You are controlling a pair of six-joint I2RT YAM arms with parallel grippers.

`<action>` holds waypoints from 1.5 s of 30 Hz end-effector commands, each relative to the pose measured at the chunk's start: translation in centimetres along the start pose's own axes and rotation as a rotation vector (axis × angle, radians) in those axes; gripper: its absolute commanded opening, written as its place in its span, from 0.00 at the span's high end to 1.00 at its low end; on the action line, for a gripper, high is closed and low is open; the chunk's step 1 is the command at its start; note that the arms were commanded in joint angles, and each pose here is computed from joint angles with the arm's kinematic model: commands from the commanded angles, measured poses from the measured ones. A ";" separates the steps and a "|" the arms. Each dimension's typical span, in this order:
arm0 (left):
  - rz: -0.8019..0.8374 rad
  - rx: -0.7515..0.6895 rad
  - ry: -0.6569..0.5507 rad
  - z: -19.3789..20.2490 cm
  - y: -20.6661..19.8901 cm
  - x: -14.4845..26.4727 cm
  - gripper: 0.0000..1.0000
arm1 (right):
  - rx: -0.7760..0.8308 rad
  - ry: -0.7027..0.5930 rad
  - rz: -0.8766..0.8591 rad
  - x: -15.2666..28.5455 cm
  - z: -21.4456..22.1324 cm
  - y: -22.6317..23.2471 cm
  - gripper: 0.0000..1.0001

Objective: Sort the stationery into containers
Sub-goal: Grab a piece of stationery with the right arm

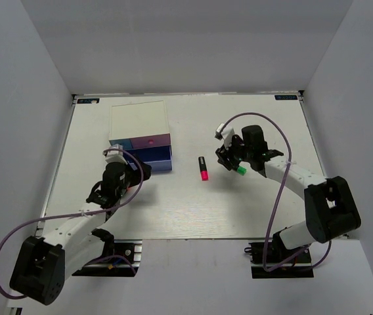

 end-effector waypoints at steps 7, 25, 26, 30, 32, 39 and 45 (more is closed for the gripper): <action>-0.164 0.068 0.071 0.6 2.0 2.3 0.06 | -0.006 0.175 0.094 -0.6 1.5 -2.1 0.32; -0.463 0.413 0.014 -0.5 3.4 4.6 0.00 | -0.078 0.385 0.025 -2.5 5.1 -2.9 0.40; -0.468 0.433 0.014 -0.8 3.2 4.5 0.00 | -0.091 0.409 0.007 -2.5 5.6 -2.7 0.42; -0.515 0.553 -0.004 -1.0 3.1 4.6 0.00 | -0.114 0.432 -0.027 -2.5 6.0 -2.9 0.50; -0.536 0.618 -0.019 -1.5 2.9 4.8 0.00 | -0.132 0.450 -0.062 -2.5 6.5 -2.6 0.60; -0.682 0.811 0.047 -0.5 3.1 5.8 0.00 | -0.152 0.439 -0.173 -2.2 6.7 -1.6 0.90; -0.815 0.910 0.123 1.2 3.6 6.2 0.00 | -0.073 0.311 -0.311 -1.0 4.3 -0.4 0.94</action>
Point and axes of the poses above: each gripper's point midway between its finger pads, its own x axis back along the fingers, its own y axis along the line the jaws close on, z = x × y, the point moved 7 cm from there along x, back along the fingers, and after that the axes turned 7 degrees about -x, right-handed, at the moved point
